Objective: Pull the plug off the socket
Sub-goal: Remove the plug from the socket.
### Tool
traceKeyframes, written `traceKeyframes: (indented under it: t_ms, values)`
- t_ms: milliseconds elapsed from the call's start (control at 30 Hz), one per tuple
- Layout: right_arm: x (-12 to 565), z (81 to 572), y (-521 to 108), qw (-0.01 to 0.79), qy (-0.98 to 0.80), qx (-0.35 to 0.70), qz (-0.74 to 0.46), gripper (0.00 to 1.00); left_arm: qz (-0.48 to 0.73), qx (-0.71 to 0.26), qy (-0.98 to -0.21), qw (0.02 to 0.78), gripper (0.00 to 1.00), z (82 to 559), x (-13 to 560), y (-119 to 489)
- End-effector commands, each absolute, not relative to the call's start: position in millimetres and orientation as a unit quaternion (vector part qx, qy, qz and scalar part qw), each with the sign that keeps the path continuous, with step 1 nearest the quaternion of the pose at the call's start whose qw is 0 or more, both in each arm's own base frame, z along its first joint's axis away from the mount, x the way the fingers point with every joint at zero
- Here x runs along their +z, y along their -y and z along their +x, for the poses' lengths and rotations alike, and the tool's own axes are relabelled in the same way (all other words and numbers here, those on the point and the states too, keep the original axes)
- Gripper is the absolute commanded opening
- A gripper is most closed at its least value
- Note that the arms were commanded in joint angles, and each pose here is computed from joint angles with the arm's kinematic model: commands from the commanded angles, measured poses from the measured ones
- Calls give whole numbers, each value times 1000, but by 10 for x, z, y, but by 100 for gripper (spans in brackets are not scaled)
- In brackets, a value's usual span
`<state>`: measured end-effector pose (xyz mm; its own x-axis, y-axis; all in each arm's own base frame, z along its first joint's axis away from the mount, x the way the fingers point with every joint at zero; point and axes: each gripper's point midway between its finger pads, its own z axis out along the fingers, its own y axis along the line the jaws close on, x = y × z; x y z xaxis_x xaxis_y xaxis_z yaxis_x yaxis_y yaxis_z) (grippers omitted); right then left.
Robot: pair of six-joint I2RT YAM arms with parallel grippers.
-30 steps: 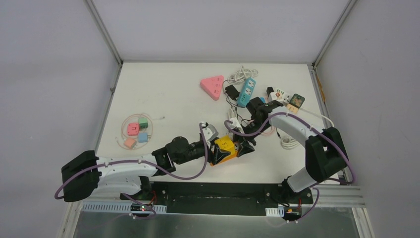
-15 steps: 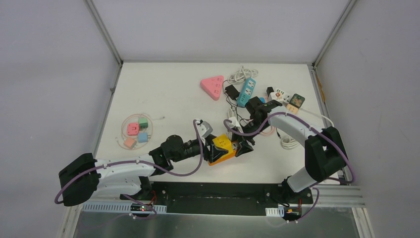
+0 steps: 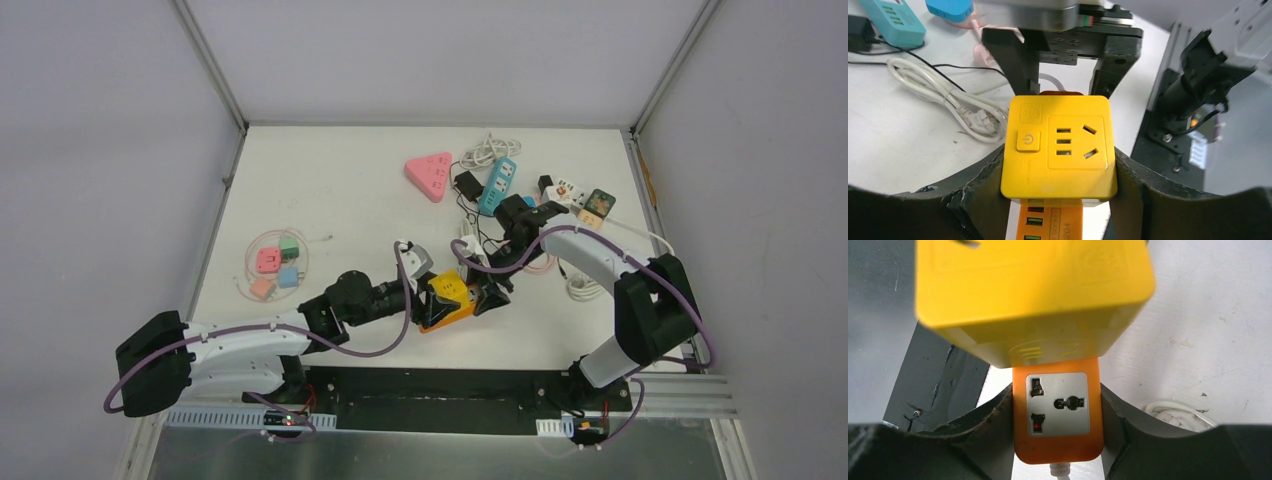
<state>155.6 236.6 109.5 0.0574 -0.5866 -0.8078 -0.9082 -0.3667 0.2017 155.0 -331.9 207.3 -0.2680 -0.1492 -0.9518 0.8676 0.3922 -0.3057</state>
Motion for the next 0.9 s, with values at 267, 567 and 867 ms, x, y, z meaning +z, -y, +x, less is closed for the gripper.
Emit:
traceKeyframes:
  t_ms: [267,567,867]
  values:
    - [1039,1594,-2263,163,-551,414,-706,0,212,-472,-595,615,0,1731,2875,3131]
    - [1128,1620,-2241,175,-551,411,-705,0,249,-407,-660,581,0,1738,2625,2992]
    - [1174,1642,-2199,179,-551,407,-706,0,150,-345,-726,576,0,2103,2414,2576]
